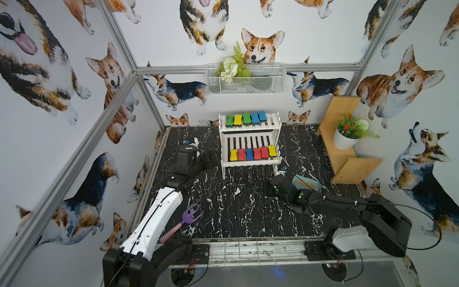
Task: Remove the whiteboard erasers from the shelf
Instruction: Place the whiteboard eraser at the center of the board, then pick up the whiteboard eraser from the shelf.
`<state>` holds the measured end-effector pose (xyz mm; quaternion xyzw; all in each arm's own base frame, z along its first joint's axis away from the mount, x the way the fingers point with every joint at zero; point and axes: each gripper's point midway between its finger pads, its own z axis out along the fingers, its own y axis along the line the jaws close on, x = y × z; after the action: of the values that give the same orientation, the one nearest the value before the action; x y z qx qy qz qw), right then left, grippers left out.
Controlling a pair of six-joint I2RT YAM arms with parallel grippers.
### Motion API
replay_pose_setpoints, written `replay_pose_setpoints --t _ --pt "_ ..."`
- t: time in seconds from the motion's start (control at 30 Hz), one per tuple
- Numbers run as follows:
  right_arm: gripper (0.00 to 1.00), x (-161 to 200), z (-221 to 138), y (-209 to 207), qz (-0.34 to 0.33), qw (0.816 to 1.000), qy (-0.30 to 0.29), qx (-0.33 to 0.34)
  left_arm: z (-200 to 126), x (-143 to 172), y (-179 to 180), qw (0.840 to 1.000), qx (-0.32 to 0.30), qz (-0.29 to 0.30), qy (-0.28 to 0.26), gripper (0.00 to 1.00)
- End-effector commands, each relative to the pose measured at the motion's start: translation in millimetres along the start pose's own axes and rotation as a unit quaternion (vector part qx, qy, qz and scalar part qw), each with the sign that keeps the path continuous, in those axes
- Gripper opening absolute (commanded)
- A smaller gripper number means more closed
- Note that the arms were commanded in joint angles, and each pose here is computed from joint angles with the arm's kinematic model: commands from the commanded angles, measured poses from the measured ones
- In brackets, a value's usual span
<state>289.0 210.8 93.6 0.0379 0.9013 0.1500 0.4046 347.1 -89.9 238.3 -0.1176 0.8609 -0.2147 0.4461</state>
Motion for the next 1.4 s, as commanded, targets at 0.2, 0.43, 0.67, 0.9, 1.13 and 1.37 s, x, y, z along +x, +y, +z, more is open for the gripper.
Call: replay_pose_setpoints --t 0.2,0.43,0.67,0.9,1.13,1.37 --pt "0.78 -22 -45 20 -0.022 0.998 0.006 -0.065 -3 -3 -12 1.000 0.031 0.001 -0.003 1.00" --pt "0.74 -97 -102 60 -0.038 0.991 -0.056 -0.120 -6 -2 -14 0.999 0.037 0.003 -0.005 1.00" --pt "0.72 -193 -124 101 -0.069 0.989 -0.101 -0.086 -4 0 -10 1.000 0.029 0.012 -0.001 1.00" --pt "0.70 -272 -86 107 -0.051 0.992 -0.096 -0.059 -1 6 -14 0.999 0.043 0.017 0.011 1.00" --pt "0.64 -323 -47 108 -0.063 0.992 -0.112 -0.006 -2 7 -13 0.999 0.040 0.020 0.011 1.00" --pt "0.55 -336 -9 91 -0.051 0.995 -0.088 -0.005 -2 7 -12 0.999 0.038 0.021 0.010 1.00"
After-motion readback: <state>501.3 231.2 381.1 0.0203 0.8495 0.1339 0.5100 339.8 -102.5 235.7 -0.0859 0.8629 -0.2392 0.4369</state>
